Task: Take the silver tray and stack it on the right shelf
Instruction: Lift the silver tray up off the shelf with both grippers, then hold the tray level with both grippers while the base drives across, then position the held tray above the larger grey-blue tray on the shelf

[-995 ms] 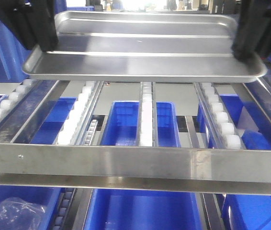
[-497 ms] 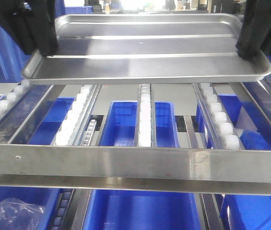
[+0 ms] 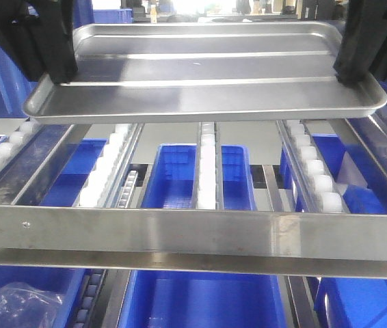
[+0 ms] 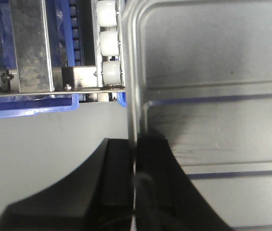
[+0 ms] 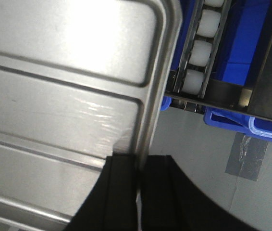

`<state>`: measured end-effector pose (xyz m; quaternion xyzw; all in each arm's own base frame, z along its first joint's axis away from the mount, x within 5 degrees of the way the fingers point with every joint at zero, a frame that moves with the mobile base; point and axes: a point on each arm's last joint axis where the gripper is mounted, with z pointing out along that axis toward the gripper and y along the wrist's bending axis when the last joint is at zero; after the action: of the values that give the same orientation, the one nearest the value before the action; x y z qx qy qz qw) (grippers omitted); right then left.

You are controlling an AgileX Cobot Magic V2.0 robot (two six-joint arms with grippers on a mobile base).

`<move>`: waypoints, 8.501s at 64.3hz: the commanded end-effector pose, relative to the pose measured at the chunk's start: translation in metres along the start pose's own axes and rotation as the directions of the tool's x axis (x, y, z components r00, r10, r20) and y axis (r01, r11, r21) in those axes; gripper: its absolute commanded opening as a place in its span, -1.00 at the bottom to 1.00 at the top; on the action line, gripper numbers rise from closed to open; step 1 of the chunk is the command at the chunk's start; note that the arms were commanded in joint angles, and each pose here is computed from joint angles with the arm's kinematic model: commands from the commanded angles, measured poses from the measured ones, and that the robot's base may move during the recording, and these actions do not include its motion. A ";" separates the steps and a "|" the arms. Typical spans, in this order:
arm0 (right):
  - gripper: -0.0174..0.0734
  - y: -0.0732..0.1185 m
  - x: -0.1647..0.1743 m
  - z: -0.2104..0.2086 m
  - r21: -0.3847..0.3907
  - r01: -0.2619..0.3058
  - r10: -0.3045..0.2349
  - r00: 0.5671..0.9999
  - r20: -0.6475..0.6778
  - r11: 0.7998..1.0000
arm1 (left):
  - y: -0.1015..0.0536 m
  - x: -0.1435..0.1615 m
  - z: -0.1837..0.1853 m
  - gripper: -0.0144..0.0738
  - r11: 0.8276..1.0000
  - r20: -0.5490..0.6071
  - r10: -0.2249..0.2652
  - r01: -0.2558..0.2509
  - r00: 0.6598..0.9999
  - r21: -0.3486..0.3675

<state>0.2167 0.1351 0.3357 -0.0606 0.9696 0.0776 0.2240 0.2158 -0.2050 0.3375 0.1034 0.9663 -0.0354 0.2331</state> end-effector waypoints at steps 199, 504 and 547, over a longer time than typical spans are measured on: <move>-0.49 0.003 -0.009 -0.019 -0.048 0.038 -0.031 0.992 0.125 0.998 | 0.000 -0.002 -0.021 -0.90 0.999 0.067 0.032 -0.034 0.997 0.040; -0.49 0.004 -0.009 -0.018 -0.047 0.038 -0.032 0.992 0.122 0.998 | 0.000 -0.003 -0.021 -0.90 0.999 0.070 0.029 -0.032 0.997 0.044; -0.49 0.004 -0.009 -0.018 -0.047 0.038 -0.032 0.992 0.122 0.998 | 0.000 -0.003 -0.021 -0.90 0.999 0.070 0.029 -0.032 0.997 0.044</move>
<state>0.2159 0.1362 0.3357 -0.0638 0.9694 0.0773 0.2241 0.2145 -0.2051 0.3380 0.1047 0.9664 -0.0350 0.2319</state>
